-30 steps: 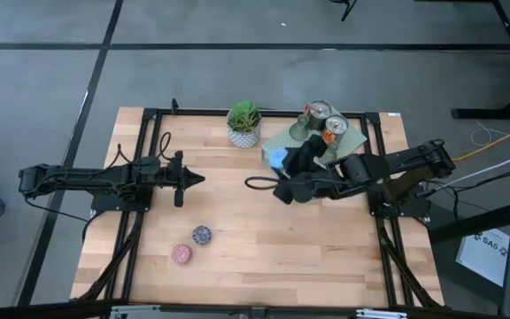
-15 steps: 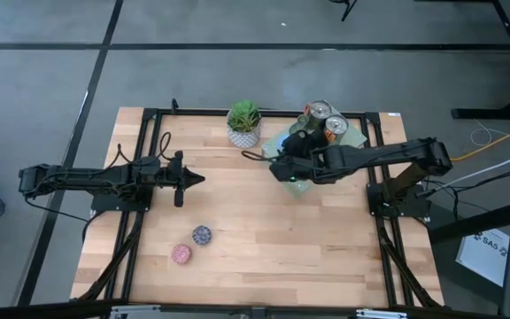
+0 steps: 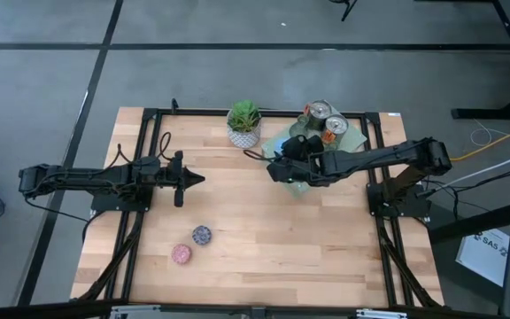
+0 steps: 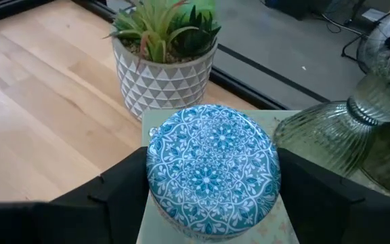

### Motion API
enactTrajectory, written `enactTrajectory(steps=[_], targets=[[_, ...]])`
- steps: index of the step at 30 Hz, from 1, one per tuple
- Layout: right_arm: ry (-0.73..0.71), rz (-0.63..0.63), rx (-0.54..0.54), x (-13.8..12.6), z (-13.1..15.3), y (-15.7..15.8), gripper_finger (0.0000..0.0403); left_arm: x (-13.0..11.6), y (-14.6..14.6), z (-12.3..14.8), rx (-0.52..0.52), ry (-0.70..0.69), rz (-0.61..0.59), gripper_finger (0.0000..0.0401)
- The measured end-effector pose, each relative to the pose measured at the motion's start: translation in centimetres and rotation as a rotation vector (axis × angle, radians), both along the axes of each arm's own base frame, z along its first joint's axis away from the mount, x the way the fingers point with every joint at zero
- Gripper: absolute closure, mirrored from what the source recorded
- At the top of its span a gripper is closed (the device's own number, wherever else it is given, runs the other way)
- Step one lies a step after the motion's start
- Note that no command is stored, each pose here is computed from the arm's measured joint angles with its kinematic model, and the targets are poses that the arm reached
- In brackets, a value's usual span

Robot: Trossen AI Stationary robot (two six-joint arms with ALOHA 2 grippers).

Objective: Pick & Place candle stick holders
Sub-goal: Put the blue scented candle on the shelf

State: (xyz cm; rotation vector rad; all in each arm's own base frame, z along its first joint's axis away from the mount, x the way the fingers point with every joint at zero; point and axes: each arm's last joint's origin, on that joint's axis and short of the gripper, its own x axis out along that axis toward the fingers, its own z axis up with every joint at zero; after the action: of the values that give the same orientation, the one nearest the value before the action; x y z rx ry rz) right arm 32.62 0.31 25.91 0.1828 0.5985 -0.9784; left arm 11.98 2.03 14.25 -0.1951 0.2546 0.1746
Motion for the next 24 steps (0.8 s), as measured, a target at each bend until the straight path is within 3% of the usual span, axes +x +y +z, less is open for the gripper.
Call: enactTrajectory(steps=[24], targets=[[-0.045, -0.061, 0.100, 0.0, -0.6, -2.6, 0.0117, 0.0, 0.0, 0.0, 0.000, 0.000, 0.000, 0.0389]])
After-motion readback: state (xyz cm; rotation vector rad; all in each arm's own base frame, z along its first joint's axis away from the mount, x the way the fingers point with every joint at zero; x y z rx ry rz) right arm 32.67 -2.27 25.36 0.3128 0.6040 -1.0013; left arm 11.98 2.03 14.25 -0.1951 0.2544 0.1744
